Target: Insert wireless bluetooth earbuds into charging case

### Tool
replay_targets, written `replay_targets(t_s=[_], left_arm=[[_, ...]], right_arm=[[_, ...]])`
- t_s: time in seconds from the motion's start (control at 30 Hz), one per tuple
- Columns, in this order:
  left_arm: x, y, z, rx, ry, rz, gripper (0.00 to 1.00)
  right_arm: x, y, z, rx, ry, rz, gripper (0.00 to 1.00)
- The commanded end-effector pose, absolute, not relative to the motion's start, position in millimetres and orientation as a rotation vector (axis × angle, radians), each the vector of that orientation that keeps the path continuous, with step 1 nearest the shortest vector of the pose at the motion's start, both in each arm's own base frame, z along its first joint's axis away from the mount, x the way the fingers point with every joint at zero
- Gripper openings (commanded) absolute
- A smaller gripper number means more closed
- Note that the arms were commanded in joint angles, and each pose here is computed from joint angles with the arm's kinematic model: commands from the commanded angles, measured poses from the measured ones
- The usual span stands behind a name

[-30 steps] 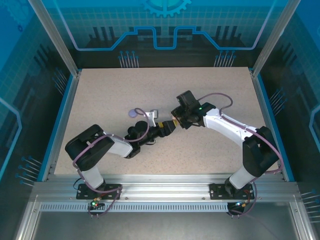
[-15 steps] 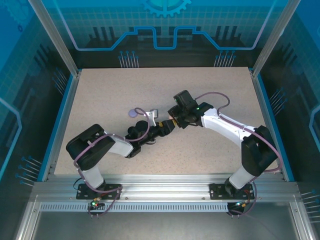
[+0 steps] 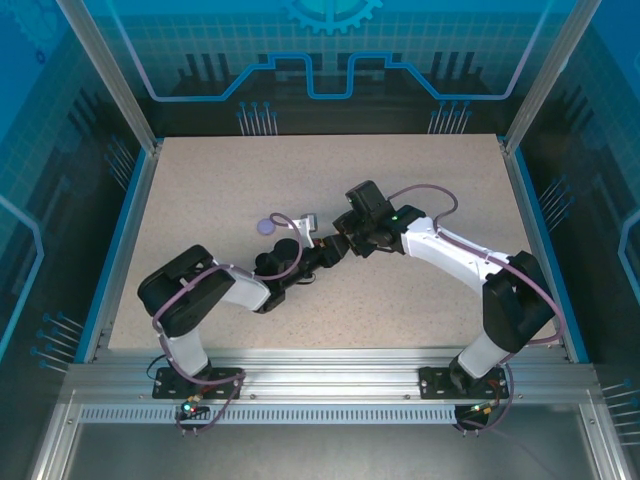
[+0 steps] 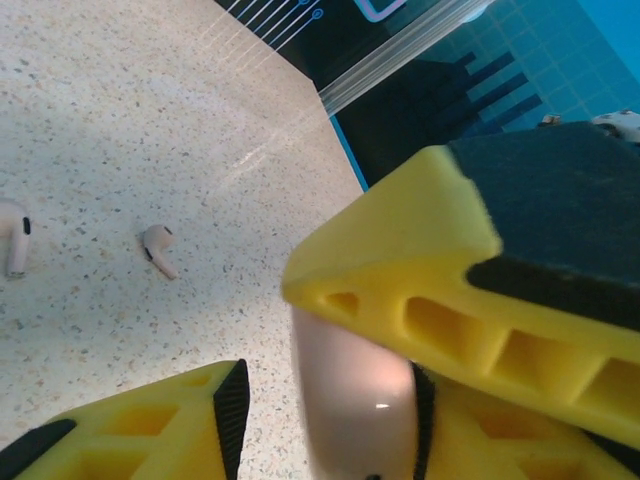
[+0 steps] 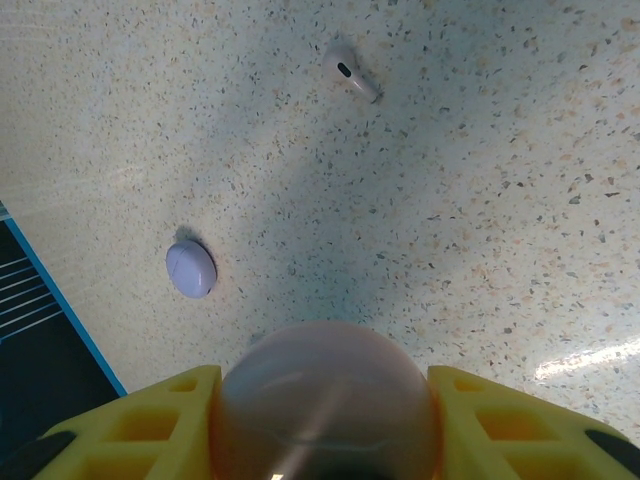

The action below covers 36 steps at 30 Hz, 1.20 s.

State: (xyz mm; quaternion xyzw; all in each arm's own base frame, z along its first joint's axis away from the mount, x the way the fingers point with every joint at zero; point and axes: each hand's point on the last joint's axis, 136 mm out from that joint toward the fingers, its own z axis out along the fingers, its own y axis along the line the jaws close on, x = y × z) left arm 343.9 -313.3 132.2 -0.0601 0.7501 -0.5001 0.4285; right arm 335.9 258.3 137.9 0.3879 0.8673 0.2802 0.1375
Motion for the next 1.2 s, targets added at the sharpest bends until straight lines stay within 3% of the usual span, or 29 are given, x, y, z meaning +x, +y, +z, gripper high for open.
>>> replay_targets(t_s=[0.0, 0.3, 0.77, 0.83, 0.93, 1.17], left_arm=[[353, -314, 146, -0.189, 1.805, -1.263, 0.43], [357, -311, 146, -0.208, 1.797, -1.246, 0.33], [358, -313, 142, -0.212, 1.807, -1.256, 0.05], [357, -313, 142, -0.211, 1.81, -1.263, 0.04], [354, -314, 140, -0.205, 1.831, -1.271, 0.03], [342, -309, 140, -0.106, 1.918, -1.302, 0.0]], right_arm=[[338, 265, 148, 1.122, 2.49, 0.841, 0.33], [337, 266, 147, 1.121, 2.496, 0.843, 0.33], [338, 261, 151, 1.121, 2.483, 0.841, 0.35], [341, 260, 153, 1.113, 2.472, 0.846, 0.44], [348, 251, 163, 1.097, 2.447, 0.846, 0.68], [354, 203, 203, 0.959, 2.38, 0.802, 0.75]])
